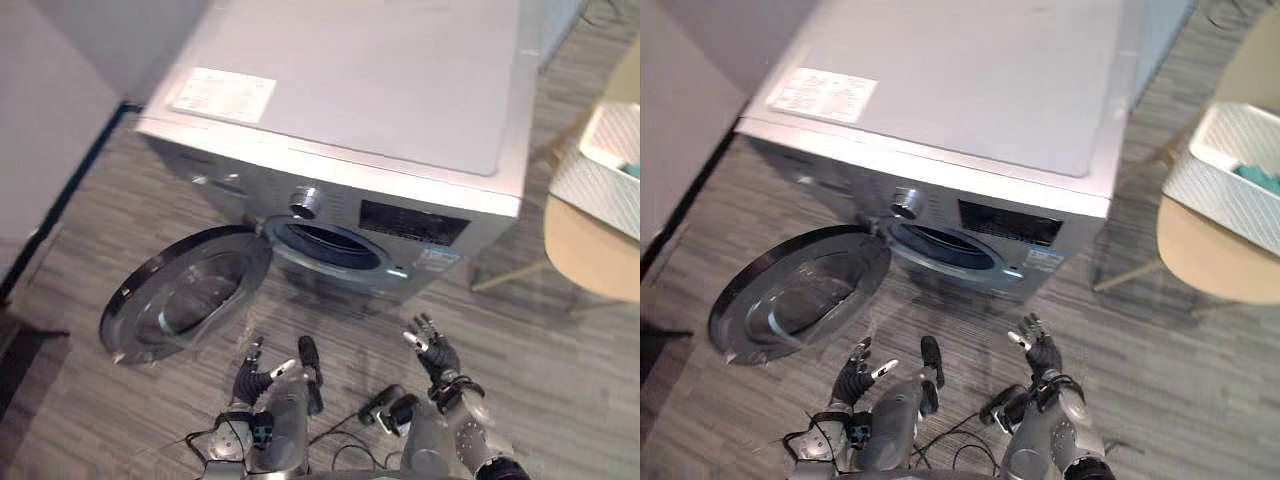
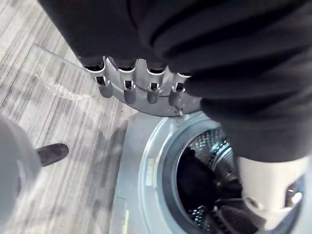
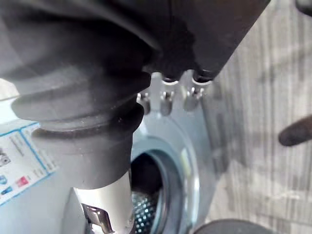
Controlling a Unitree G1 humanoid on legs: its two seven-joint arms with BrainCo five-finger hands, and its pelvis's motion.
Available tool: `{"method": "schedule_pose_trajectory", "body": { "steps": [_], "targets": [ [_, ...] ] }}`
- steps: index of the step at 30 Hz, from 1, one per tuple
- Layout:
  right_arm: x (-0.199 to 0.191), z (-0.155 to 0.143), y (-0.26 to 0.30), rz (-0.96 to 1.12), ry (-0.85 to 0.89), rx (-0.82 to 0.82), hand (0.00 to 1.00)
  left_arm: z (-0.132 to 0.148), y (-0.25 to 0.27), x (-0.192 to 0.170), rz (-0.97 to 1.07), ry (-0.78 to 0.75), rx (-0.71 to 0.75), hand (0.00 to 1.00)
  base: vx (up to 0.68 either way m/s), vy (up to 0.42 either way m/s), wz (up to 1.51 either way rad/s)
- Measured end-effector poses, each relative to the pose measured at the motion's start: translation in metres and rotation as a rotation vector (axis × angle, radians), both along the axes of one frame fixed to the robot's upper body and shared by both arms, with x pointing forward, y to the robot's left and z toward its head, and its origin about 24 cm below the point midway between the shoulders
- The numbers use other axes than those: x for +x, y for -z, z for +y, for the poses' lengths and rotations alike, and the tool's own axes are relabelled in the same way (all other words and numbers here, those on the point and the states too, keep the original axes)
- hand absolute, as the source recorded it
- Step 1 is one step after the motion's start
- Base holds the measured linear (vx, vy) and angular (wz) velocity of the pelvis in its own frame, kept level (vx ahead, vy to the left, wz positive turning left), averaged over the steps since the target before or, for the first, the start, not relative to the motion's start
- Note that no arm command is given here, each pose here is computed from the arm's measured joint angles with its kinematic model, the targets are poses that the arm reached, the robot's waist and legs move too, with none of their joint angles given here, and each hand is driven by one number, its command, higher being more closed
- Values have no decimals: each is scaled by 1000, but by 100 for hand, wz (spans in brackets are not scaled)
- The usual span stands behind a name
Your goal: Pick up the laundry basket with both hands and put the clothes into the washing machine.
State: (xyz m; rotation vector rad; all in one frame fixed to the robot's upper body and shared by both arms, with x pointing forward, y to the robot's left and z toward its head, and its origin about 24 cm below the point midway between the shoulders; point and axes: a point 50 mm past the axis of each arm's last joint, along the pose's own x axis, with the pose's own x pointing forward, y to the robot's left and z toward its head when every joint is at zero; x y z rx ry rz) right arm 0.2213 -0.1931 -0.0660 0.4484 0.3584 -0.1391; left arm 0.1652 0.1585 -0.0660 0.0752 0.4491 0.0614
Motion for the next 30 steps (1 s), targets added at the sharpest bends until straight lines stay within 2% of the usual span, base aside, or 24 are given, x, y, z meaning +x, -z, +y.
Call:
{"method": "schedule_pose_trajectory", "body": {
  "steps": [5, 10, 14, 19, 23, 27, 30],
  "targets": [
    [-15, -28, -6, -4, 215, -72, 0, -19, 13, -10, 52, -83, -193, 0, -142, -34, 31],
    [-14, -34, -24, -85, 381, -21, 0, -34, -3, 18, -41, -62, -290, 0, -213, 140, -15],
    [-14, -42, -55, -214, 521, -50, 0, -36, -13, 41, -93, 5, -273, 0, -282, 233, -50],
    [-5, -48, -116, -481, 601, -207, 0, -24, -17, 45, -132, -41, -243, 0, -222, 134, -70],
    [22, -19, -138, -579, 478, -234, 0, -20, -4, 22, -67, -74, -255, 0, -163, -64, -110],
    [29, -3, -148, -608, 394, -370, 0, -25, -12, 27, -105, -83, -309, 0, -42, -247, -41],
    [34, 13, -160, -660, 347, -402, 0, -18, -13, 25, -116, -120, -332, 0, 44, -443, -62]
  ]
}}
